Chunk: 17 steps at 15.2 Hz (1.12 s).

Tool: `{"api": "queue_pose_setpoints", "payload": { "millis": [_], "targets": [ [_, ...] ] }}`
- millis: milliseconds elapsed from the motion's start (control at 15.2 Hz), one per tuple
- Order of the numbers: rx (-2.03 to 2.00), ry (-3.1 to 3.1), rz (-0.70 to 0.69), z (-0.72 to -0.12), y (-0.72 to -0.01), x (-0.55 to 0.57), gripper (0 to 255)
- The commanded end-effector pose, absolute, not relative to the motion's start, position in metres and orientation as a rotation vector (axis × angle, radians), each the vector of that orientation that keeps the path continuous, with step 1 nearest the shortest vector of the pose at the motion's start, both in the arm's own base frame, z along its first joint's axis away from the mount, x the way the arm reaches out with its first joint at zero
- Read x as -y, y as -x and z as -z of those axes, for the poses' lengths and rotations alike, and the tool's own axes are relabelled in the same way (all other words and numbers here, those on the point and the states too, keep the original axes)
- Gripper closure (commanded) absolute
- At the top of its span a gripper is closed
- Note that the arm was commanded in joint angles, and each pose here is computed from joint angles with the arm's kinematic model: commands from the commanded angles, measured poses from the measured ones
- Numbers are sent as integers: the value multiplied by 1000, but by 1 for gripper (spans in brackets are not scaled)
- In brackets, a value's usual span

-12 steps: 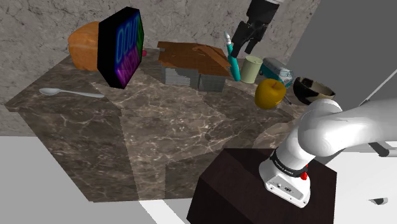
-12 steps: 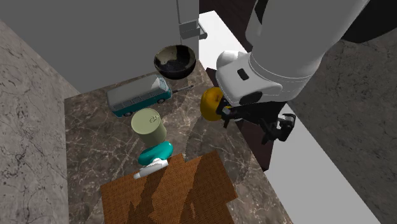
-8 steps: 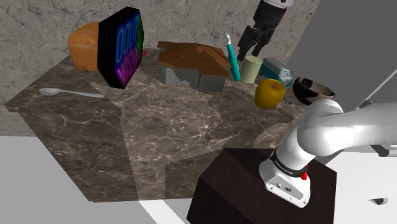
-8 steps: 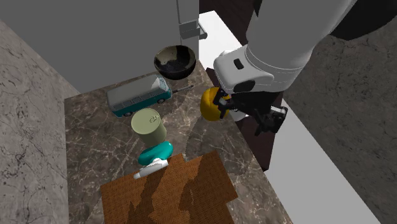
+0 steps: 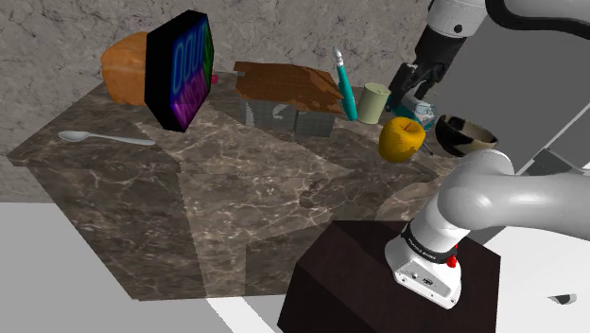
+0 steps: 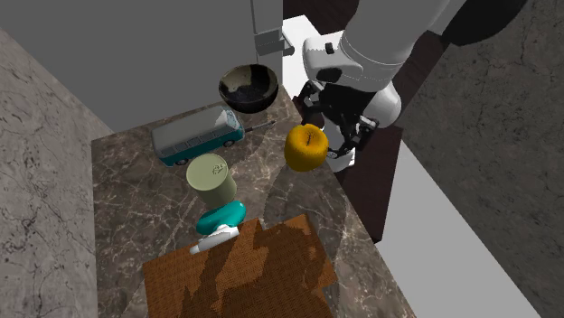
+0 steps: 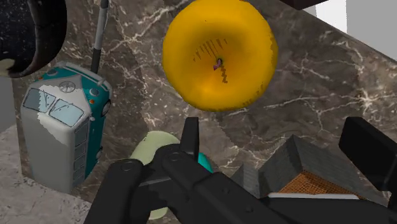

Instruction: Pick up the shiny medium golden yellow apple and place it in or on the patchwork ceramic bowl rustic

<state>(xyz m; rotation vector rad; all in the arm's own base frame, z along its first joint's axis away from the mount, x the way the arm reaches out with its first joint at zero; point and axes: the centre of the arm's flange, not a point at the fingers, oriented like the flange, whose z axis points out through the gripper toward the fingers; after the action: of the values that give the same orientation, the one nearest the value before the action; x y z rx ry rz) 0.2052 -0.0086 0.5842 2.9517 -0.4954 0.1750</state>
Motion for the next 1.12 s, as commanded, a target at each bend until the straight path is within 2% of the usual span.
{"api": "queue_pose_setpoints", "payload": {
  "millis": [0,594,1056],
  "targets": [
    [565,-2904,-165,-580,-185,17,0],
    [593,-2883,-161,-539,-178,28,0],
    [593,-2883,-161,-539,-178,28,0]
  ]
}}
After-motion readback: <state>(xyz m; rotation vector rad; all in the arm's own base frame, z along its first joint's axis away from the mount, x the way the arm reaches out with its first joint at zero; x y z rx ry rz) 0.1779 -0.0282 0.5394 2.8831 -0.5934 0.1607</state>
